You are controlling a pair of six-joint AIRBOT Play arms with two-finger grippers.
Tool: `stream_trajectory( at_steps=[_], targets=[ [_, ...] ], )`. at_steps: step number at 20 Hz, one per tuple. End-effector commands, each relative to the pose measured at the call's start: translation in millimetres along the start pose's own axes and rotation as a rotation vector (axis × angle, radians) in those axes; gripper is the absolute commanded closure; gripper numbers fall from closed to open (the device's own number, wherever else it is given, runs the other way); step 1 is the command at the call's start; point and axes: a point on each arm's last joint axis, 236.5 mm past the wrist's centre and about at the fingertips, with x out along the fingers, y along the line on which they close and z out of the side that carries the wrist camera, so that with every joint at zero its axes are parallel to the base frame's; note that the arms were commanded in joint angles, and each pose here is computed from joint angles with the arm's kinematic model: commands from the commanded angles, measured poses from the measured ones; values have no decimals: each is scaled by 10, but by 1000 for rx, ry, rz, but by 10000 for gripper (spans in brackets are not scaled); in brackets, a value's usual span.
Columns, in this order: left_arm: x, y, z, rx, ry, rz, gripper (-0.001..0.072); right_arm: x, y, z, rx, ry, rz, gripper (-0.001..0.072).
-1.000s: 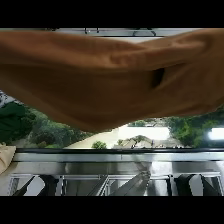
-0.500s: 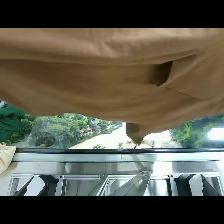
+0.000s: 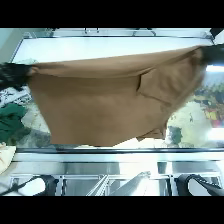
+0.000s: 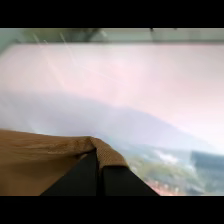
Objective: Fold the shirts.
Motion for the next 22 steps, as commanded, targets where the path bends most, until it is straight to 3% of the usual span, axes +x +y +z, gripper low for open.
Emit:
stream_trajectory(
  at_steps=[1, 3, 8, 15, 22],
  targets=[
    [503, 1204, 233, -165, 82, 86, 701, 932, -731, -850, 68, 161, -95, 692],
    [688, 1520, 449, -160, 104, 86, 702, 1194, -911, -1094, 91, 186, -73, 693],
    [888, 1706, 951, -64, 56, 124, 698, 1444, -1089, -1041, 102, 124, -33, 693],
    [577, 2439, 449, -149, 309, 455, 698, 1394, -981, -1975, 104, 439, 62, 692],
    [406, 2609, 170, -165, 433, 565, 698, 1180, -1030, -2398, 152, 621, 51, 692]
  ],
)
